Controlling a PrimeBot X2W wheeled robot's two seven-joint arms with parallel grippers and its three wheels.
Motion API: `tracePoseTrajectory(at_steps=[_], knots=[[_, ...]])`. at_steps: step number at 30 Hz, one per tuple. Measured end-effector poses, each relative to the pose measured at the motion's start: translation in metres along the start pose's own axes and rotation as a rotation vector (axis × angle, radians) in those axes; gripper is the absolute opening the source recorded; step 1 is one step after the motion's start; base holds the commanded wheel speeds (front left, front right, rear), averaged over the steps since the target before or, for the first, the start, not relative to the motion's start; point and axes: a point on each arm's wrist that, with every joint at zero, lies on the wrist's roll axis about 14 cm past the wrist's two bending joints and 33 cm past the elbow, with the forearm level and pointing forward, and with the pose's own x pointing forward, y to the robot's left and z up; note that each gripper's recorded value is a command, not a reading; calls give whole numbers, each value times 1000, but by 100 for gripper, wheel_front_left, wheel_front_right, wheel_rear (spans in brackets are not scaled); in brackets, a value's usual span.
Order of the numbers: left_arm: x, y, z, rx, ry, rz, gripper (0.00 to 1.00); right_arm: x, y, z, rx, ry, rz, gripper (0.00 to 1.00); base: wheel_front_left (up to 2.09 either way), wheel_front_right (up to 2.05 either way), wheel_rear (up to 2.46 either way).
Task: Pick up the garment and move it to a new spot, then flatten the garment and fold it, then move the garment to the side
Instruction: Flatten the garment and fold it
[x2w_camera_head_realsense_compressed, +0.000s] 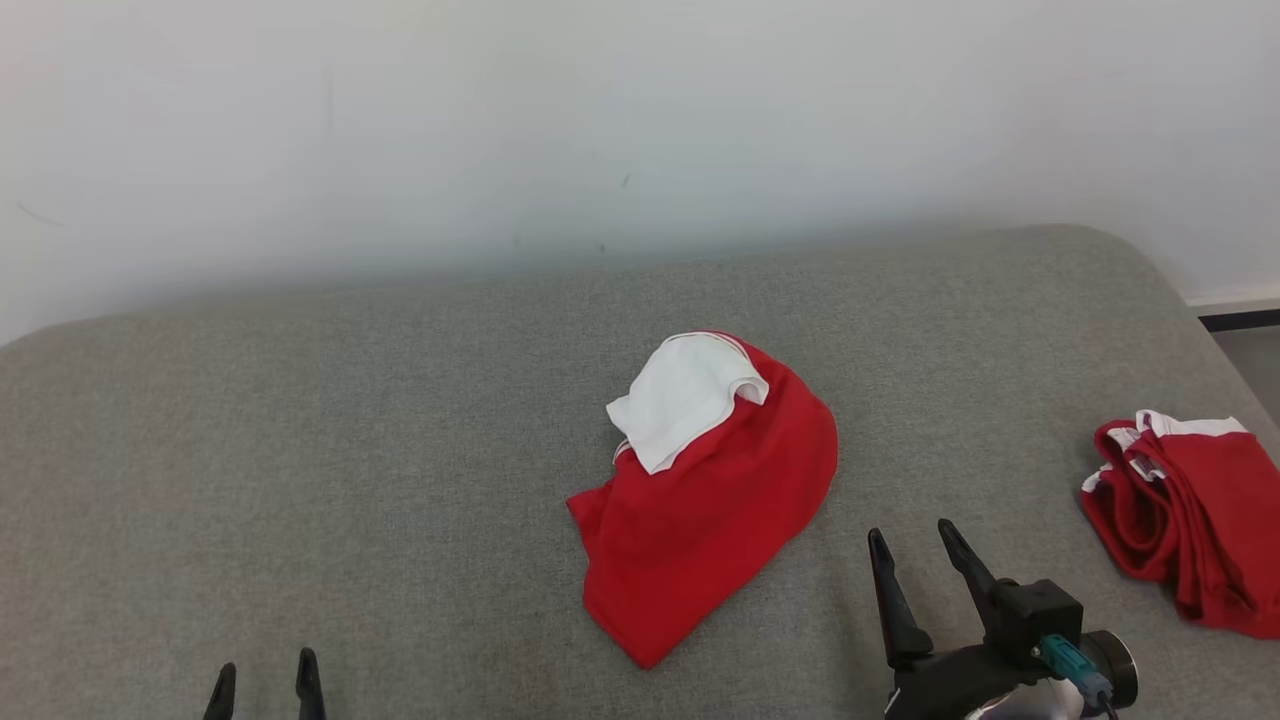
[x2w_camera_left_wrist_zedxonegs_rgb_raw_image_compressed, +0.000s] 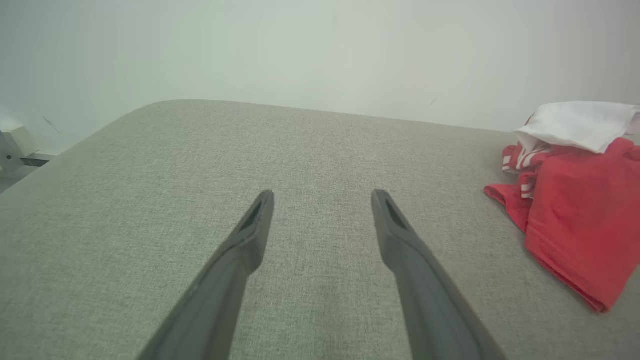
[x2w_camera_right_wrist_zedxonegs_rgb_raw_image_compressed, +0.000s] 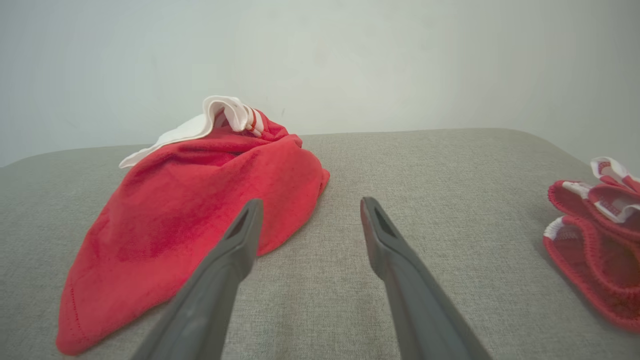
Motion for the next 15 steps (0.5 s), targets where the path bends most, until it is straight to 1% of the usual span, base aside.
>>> tracePoseTrajectory(at_steps=[3,7,12,15], knots=[[2,-3,1,-5,-3,-10,100,7,6,4,3,-9,18,100,0,0,0],[1,-7,-3,-21,9,-19,100,22,21,16,-15,-40,70,100,0,0,0],[-2,-7,-11,-45,31,-13,100,49,38,35,-70,-79,132,100,0,0,0],[-2,-4,-11,-60,31,-1,100,66,38,43,-114,-88,148,100,0,0,0]])
